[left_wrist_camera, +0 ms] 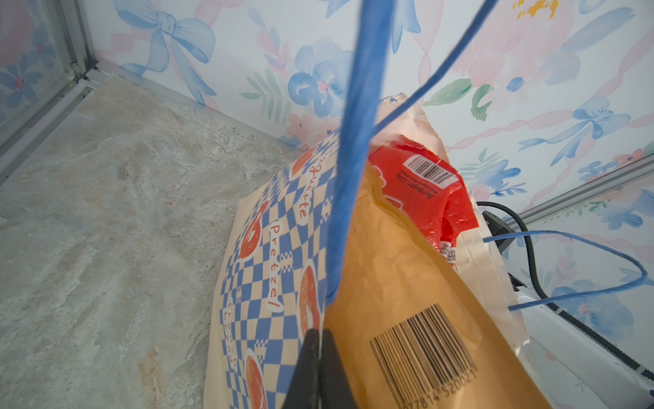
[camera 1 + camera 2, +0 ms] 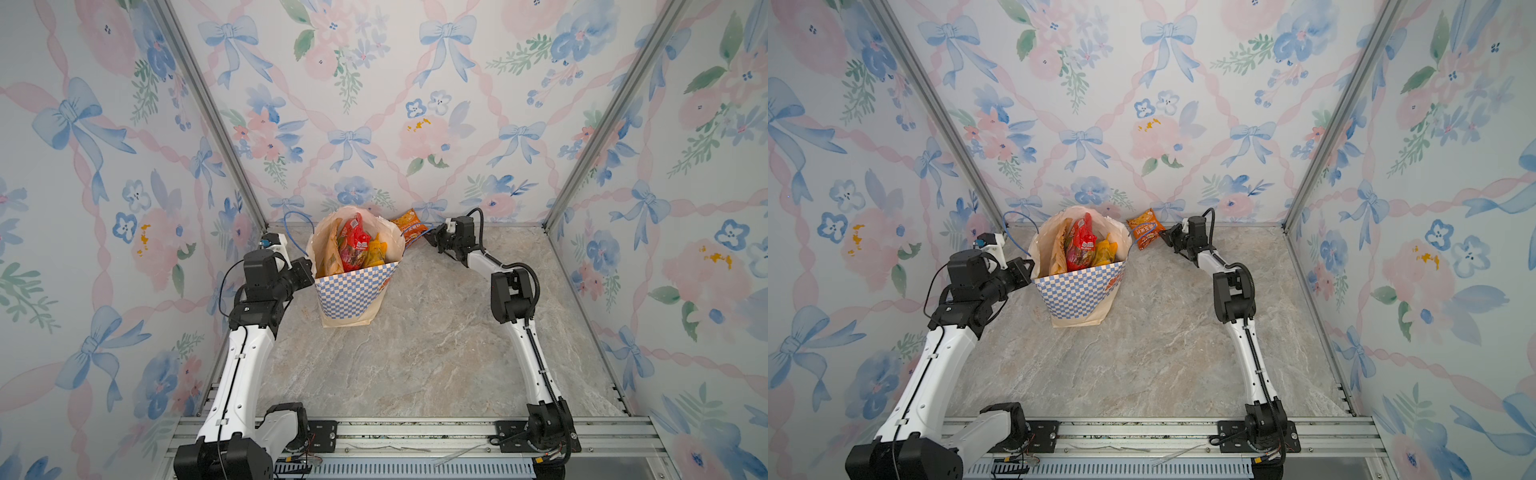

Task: Place the snacks into the paper bag
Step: Pick up the snack from the top-center of the table, then place the snack in the paper bag.

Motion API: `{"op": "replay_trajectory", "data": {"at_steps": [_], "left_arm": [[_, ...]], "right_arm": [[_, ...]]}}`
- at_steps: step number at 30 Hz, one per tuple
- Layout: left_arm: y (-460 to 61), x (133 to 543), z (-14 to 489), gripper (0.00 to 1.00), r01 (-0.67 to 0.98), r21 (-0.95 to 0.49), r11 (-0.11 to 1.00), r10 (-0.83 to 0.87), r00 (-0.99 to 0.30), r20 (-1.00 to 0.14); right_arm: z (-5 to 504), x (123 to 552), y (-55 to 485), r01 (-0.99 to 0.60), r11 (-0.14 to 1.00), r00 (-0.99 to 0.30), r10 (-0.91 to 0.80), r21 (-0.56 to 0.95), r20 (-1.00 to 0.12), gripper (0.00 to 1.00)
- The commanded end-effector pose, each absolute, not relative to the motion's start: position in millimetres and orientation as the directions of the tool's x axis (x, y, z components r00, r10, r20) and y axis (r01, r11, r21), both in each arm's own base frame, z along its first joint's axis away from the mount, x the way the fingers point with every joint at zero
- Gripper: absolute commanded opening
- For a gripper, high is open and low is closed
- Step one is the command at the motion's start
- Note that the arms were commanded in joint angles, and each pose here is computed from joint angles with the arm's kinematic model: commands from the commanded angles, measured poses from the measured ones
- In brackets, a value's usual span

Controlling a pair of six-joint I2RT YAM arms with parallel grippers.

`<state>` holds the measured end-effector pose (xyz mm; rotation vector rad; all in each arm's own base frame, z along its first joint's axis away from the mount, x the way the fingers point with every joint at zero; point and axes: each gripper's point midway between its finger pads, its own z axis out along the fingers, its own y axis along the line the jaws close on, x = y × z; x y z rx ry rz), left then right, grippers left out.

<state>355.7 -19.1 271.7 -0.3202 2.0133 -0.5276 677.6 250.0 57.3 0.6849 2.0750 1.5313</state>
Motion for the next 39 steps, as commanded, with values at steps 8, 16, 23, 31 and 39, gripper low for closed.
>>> {"op": "replay_trajectory", "data": {"at_steps": [8,16,23,31,39], "left_arm": [[-17,353,273,0.0,-0.002,-0.482,0.876,-0.423,-0.482,-0.768],[-17,352,275,0.0,0.008,-0.485,0.875,-0.422,-0.48,-0.769],[-19,351,276,0.0,0.019,-0.492,0.871,-0.424,-0.478,-0.769],[-21,349,278,0.0,0.028,-0.497,0.867,-0.426,-0.475,-0.77],[-21,348,278,0.0,0.025,-0.506,0.862,-0.435,-0.475,-0.765]], "right_arm": [[127,661,247,-0.047,0.234,-0.779,0.6,0.971,-0.182,0.0],[229,619,245,-0.189,0.425,-0.765,0.502,0.885,-0.404,0.0],[325,577,230,-0.281,0.58,-0.673,0.448,0.764,-0.588,0.0],[427,511,244,-0.438,0.659,-0.567,0.325,0.611,-0.757,0.0],[452,455,279,-0.507,0.723,-0.524,0.173,0.468,-0.834,0.0]]}}
